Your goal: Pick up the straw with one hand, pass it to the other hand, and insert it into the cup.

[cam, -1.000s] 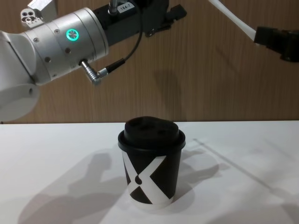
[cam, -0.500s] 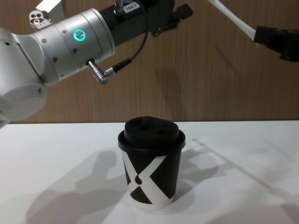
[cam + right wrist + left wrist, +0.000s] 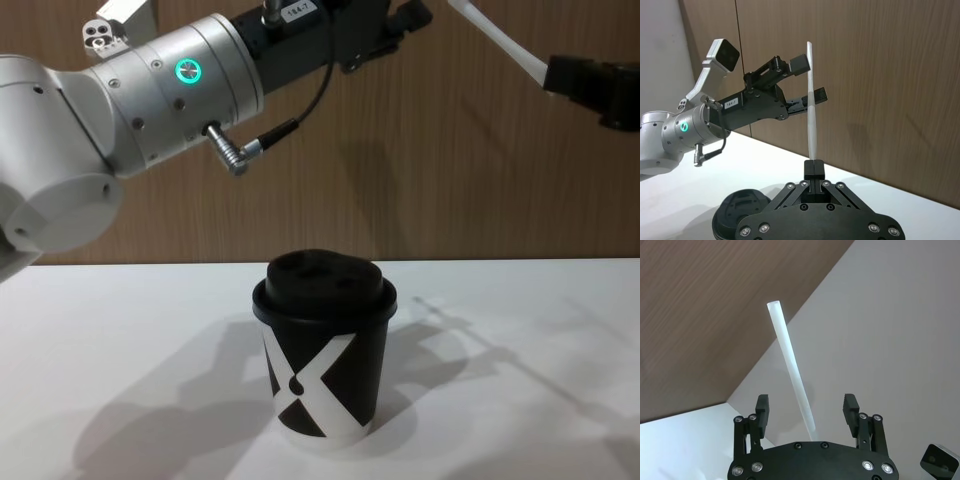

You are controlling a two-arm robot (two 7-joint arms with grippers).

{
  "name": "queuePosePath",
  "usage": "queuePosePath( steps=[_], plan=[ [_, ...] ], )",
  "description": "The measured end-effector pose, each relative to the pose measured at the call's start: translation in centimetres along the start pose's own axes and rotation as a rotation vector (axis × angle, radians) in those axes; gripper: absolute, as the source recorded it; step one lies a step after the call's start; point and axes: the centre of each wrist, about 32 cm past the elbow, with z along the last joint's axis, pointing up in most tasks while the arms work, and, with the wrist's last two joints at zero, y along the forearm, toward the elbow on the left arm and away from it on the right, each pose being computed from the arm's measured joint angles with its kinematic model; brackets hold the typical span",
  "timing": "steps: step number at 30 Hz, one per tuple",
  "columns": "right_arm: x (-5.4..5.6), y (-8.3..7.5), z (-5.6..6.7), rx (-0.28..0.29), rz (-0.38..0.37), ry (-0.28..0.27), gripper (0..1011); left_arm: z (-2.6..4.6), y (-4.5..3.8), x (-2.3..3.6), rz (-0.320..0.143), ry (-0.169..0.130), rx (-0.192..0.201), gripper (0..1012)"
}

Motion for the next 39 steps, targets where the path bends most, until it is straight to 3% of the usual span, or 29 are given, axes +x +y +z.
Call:
queuePosePath(
  steps=[6, 27, 33, 39],
  plan=[
    [0.0, 0.0, 0.0, 0.0, 0.0, 0.0, 0, -0.04, -0.35, 0.04, -0.003, -0.002, 0.004, 815],
    [0.0, 0.0, 0.0, 0.0, 0.0, 0.0, 0, -0.15, -0.81, -0.21, 0.002, -0.023, 0.005, 117],
    [0.0, 0.0, 0.0, 0.0, 0.0, 0.0, 1, -0.17, -0.86, -0.25, 0.003, -0.027, 0.005, 71],
    [0.0, 0.0, 0.0, 0.0, 0.0, 0.0, 148, -0.18, -0.89, -0.26, 0.004, -0.032, 0.003, 26]
  ],
)
